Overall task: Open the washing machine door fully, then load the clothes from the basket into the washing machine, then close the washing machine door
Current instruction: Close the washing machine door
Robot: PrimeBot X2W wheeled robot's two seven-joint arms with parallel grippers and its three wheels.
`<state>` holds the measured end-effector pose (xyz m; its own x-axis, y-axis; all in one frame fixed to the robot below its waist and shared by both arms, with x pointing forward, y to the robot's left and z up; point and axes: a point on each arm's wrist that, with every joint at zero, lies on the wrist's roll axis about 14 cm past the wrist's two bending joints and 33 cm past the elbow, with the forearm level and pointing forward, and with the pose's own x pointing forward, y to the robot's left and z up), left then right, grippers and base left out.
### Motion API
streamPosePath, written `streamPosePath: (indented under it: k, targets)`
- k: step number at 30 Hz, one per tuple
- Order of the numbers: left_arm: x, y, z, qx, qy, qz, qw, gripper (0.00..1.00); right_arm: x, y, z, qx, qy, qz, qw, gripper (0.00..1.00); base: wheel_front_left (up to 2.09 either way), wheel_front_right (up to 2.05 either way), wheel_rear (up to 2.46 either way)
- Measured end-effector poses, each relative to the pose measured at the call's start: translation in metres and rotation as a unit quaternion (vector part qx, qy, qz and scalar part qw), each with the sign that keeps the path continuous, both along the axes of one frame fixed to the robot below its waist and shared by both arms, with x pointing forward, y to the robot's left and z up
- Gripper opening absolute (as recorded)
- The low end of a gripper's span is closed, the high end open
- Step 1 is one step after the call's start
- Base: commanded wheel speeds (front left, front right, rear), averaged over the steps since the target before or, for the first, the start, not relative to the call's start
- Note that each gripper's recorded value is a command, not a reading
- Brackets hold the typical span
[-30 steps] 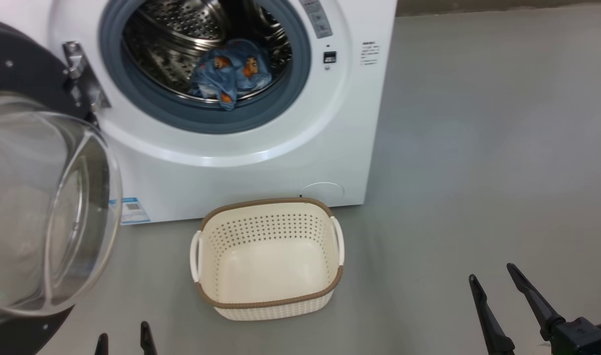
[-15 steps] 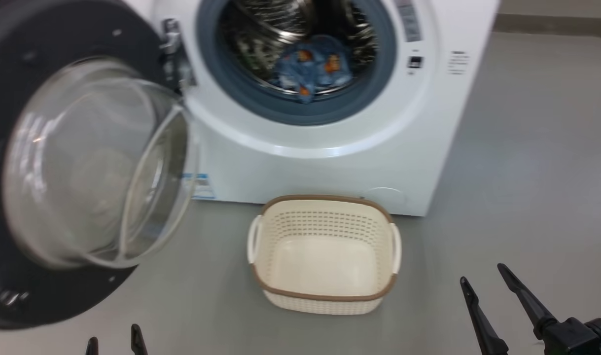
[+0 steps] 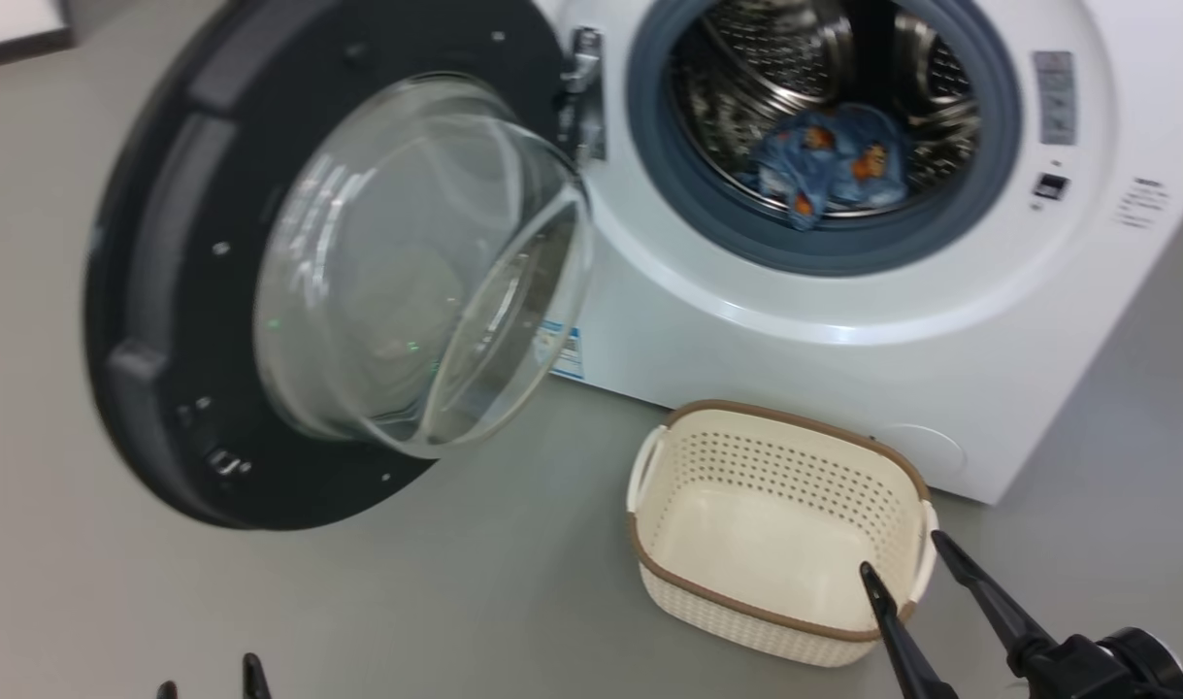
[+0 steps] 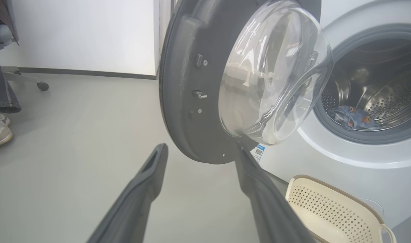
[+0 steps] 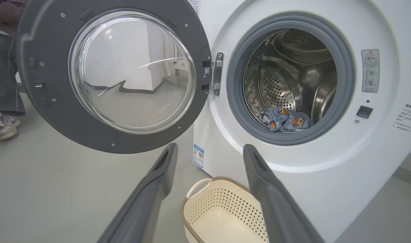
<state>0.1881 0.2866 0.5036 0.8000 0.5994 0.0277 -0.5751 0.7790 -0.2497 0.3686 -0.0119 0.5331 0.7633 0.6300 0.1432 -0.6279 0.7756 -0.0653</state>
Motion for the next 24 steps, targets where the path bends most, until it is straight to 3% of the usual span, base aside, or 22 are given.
streamPosePath:
  k: [7, 17, 20, 22, 24]
  targets:
    - [-0.026, 0.013, 0.001, -0.01, -0.006, 0.047, 0.999, 1.0, -0.003, 0.032, 0.006, -0.002, -0.012, 0.052, 0.999, 1.0, 0.0, 0.0, 0.0]
    - [-0.038, 0.024, 0.003, -0.014, -0.007, 0.077, 0.997, 1.0, -0.004, 0.04, 0.004, -0.007, -0.01, 0.068, 0.998, 1.0, 0.0, 0.0, 0.0]
    - [-0.048, 0.037, 0.0, -0.048, -0.025, 0.106, 0.993, 1.0, -0.004, 0.04, 0.003, -0.008, -0.009, 0.068, 0.998, 1.0, 0.0, 0.0, 0.0]
    - [-0.055, 0.046, 0.001, -0.054, -0.033, 0.119, 0.991, 0.41, -0.004, 0.04, 0.002, -0.007, -0.009, 0.069, 0.998, 1.0, 0.0, 0.0, 0.0]
    - [-0.067, 0.06, 0.001, -0.066, -0.046, 0.141, 0.987, 0.0, -0.004, 0.041, 0.002, -0.006, -0.007, 0.068, 0.998, 1.0, 0.0, 0.0, 0.0]
